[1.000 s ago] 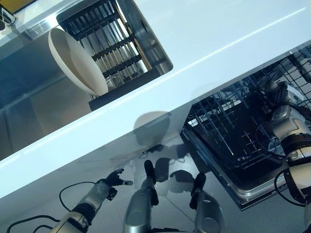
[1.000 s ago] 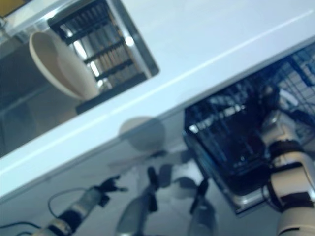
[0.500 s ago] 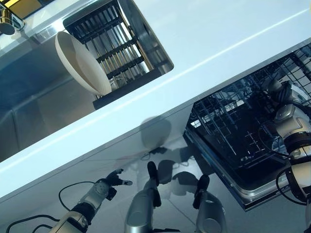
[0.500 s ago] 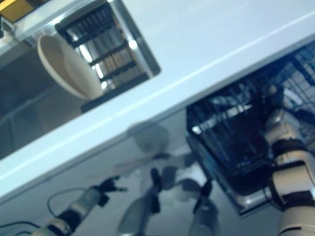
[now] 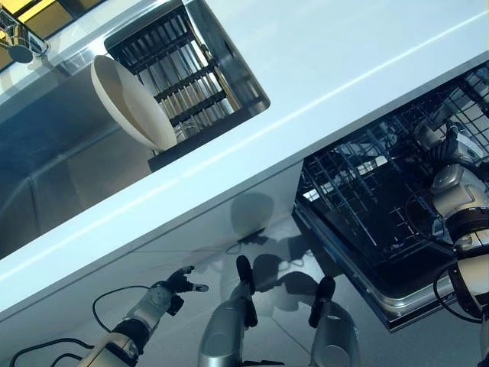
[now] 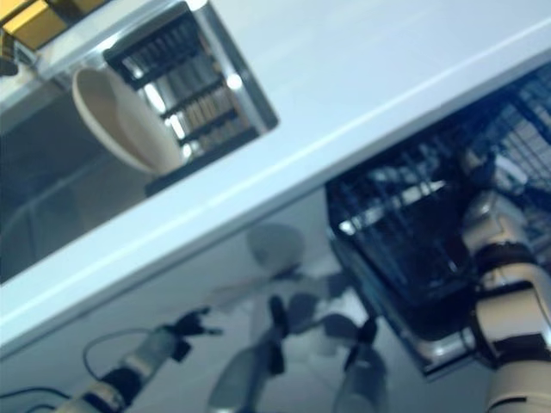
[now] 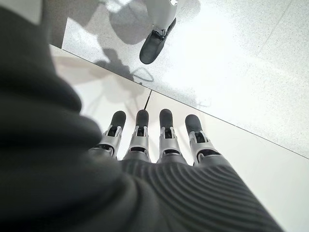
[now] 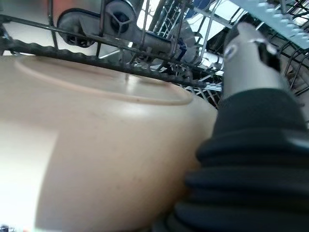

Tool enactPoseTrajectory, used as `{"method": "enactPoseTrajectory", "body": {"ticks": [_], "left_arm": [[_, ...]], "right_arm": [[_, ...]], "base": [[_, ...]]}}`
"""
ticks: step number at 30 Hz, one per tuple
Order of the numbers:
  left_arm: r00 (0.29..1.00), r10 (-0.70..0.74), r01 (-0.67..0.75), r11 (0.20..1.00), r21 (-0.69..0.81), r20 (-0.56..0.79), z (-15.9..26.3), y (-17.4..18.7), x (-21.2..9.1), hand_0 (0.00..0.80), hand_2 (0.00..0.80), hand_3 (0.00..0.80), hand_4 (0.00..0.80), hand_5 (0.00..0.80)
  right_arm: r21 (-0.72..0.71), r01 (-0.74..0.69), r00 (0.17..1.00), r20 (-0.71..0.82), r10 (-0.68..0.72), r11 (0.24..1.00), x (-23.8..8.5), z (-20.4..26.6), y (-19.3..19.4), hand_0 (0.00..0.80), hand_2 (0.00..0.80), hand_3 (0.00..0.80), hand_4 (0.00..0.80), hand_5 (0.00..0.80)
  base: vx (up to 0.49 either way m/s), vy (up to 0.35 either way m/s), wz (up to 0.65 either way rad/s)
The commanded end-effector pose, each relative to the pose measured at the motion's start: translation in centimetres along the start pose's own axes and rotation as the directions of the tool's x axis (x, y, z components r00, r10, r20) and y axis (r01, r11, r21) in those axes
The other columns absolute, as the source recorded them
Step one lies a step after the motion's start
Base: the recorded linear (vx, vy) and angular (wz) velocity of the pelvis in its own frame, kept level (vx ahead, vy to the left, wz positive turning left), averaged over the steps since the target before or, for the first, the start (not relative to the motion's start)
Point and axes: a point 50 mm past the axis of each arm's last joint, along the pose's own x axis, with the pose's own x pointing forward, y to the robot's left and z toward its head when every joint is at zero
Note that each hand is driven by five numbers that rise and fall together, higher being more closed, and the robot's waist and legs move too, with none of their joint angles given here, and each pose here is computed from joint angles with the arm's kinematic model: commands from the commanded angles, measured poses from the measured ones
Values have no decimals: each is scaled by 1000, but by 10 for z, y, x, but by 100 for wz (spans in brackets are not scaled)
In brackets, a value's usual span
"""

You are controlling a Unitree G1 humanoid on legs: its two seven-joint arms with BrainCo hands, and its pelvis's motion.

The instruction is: Take plates into dishwasher

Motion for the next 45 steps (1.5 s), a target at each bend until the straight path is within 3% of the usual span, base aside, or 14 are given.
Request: {"method": "enactPoseTrajectory", "body": {"ticks": [1,22,45], "left_arm": [[999,-8,7,1000,29,35,17,-1,6,0,0,0,0,0],[1000,6,-6,1000,17,4,3,2,2,0,0,0,0,0],[999,3,-3,1000,27,-32,-9,1,-2,0,0,0,0,0]], "right_arm": [[-25,81,994,-66,-82,996,7,-14,-23,0,0,0,0,0],[73,200,979,14,-201,977,0,-6,-36,0,0,0,0,0],[126,206,976,48,-213,971,-5,-6,-32,0,0,0,0,0]], "base": [[0,0,0],[1,2,0],[5,-2,-2]]}}
